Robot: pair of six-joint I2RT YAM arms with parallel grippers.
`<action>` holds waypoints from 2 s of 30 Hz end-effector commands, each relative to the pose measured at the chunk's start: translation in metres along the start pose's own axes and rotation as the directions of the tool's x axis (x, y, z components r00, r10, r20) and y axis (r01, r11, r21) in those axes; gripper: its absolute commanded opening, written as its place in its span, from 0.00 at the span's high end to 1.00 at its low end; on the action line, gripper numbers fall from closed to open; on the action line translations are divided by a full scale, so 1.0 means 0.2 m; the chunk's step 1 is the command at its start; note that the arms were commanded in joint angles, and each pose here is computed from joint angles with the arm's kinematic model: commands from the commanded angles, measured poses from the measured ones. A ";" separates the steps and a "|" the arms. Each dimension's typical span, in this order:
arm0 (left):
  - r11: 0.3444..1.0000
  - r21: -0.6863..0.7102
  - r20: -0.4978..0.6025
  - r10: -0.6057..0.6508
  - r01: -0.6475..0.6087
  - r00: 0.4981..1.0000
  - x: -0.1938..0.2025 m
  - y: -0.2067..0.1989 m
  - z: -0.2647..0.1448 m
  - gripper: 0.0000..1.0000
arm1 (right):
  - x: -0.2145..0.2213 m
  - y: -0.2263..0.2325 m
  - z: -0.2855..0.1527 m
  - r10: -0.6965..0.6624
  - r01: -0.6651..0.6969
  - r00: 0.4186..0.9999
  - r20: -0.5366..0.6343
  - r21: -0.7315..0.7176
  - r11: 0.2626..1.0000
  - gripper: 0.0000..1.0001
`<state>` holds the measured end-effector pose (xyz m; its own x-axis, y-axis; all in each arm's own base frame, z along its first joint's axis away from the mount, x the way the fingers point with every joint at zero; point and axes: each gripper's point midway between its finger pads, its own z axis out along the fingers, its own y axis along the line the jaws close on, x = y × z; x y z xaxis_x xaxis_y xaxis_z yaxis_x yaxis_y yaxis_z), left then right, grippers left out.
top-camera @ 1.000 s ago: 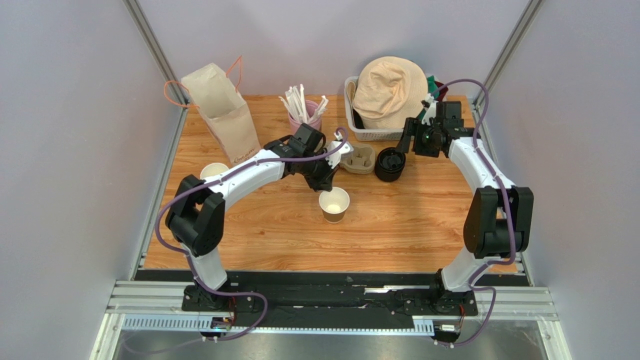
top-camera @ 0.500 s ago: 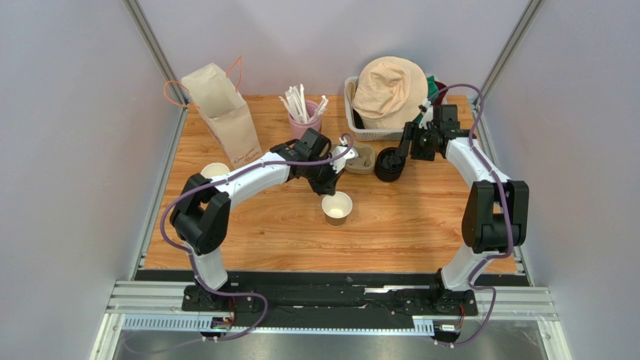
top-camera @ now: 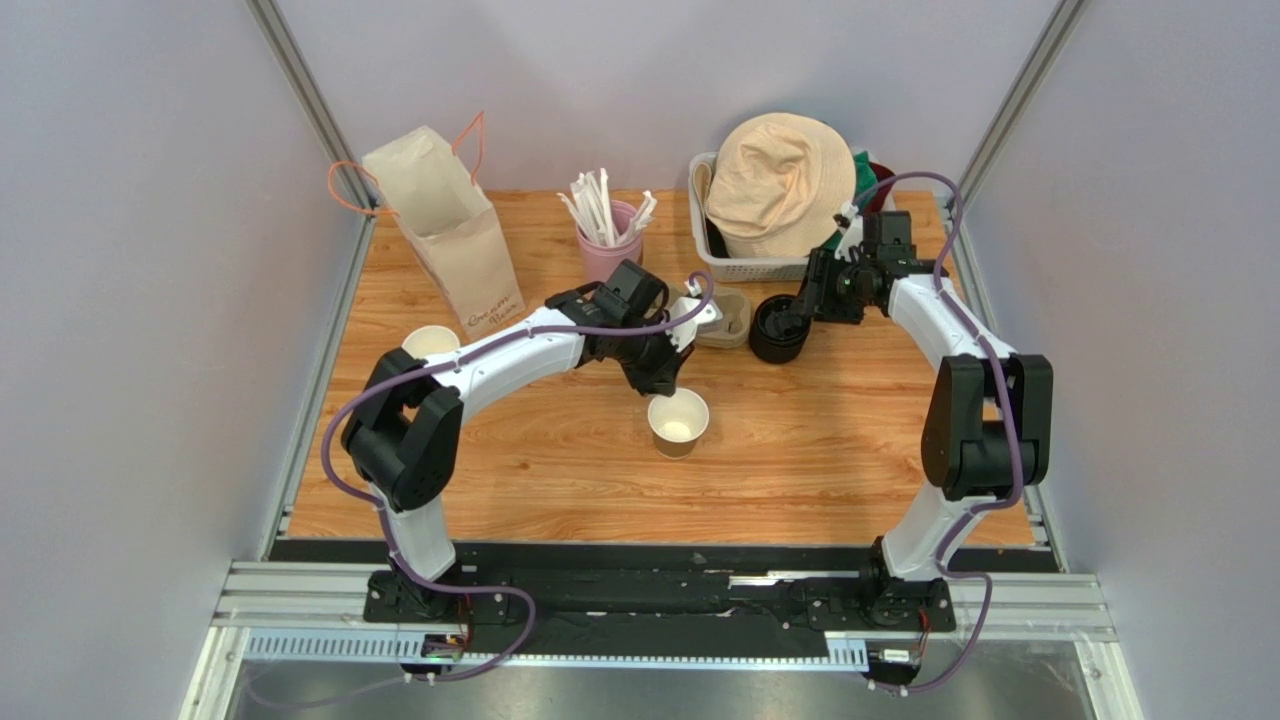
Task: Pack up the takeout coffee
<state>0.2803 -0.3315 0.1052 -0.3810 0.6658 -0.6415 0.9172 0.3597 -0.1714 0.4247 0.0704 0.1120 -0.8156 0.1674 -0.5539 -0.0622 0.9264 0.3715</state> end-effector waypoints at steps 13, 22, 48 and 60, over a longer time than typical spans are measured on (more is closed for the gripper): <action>1.000 -0.021 0.021 0.020 -0.020 1.000 -0.06 -0.01 -0.03 0.56 | -0.02 0.02 0.01 0.002 -0.001 1.000 0.016 -0.032 0.999 0.70; 0.993 -0.092 0.080 0.076 -0.069 0.994 -0.18 0.01 -0.19 0.46 | -0.05 0.06 -0.03 -0.011 0.013 0.999 0.032 -0.054 0.998 0.87; 0.343 -0.641 -0.341 0.674 -0.686 0.655 -0.65 0.29 -0.87 0.26 | -0.15 0.64 -0.79 -0.137 0.099 0.989 -0.055 -0.442 0.892 0.90; -0.191 -0.687 -0.479 0.844 -0.701 0.240 -0.91 0.07 -1.00 0.24 | -0.08 0.70 -0.88 -0.176 0.109 0.981 -0.079 -0.525 0.844 0.89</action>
<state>0.3531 -0.3071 0.3076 0.5253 0.8476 -0.0754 0.2978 -0.1001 0.9494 0.3448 0.1339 0.2834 -0.8541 0.0085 -0.5200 -0.3799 0.6726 0.6351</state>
